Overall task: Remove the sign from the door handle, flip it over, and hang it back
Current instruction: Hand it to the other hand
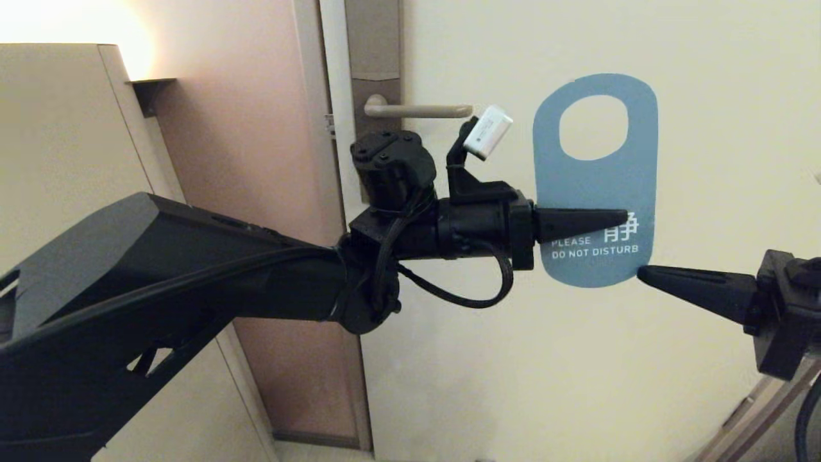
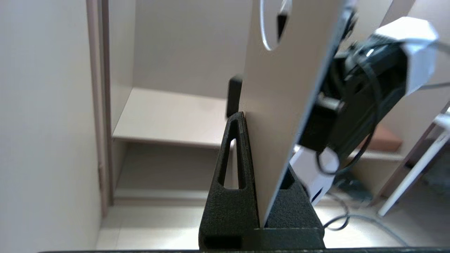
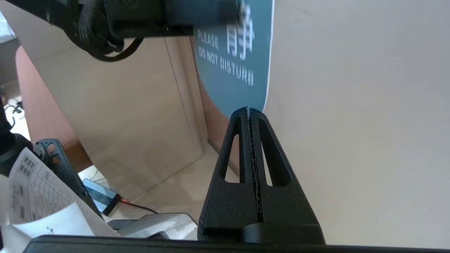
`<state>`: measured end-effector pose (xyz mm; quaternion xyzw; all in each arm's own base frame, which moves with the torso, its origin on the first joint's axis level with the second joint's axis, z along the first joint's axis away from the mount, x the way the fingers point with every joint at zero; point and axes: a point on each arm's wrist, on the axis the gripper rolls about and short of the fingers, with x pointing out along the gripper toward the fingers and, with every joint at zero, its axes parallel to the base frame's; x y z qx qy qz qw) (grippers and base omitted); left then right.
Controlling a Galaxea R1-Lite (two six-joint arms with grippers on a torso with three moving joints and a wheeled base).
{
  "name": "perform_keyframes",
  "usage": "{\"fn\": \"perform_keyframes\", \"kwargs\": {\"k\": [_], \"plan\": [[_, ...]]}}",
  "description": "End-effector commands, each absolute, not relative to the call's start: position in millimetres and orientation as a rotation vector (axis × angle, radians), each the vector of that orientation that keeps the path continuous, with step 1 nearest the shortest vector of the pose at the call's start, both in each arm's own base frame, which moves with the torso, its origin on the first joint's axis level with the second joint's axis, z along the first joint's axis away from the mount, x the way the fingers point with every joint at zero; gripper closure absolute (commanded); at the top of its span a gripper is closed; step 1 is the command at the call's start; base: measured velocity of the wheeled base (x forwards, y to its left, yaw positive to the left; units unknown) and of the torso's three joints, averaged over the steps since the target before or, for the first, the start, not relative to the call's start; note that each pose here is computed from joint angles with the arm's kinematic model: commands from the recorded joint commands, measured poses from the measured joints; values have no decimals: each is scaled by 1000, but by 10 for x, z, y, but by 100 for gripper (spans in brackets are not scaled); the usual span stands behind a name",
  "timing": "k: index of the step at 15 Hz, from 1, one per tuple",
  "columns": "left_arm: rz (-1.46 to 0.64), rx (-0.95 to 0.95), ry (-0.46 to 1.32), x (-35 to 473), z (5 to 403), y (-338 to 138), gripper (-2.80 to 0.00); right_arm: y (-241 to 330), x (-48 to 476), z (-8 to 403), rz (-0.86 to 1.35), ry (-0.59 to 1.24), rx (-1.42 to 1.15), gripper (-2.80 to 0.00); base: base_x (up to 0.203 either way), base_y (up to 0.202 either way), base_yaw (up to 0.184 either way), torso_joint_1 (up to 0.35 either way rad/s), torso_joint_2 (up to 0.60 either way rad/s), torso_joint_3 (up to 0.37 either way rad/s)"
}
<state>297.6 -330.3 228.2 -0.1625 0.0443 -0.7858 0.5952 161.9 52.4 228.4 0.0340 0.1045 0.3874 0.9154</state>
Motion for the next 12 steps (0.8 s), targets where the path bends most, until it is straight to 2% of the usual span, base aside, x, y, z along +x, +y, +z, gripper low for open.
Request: {"fn": "perform_keyframes", "kwargs": {"k": [1,4,5,12], "plan": [[-1838,-401,103,2984,2268,-3309,0,540,1683,2264,799,233,74,0,0,0,0,0,0,0],[-1841,-413,99,3007,2231,-3313,0,540,1681,2236,799,242,76,0,0,0,0,0,0,0],[-1841,-413,100,3010,2224,-3315,0,539,1680,2232,799,243,75,-280,0,0,0,0,0,0],[-1831,-413,129,3010,2101,-3278,0,524,1622,2174,794,256,75,-280,0,0,0,0,0,0]]}}
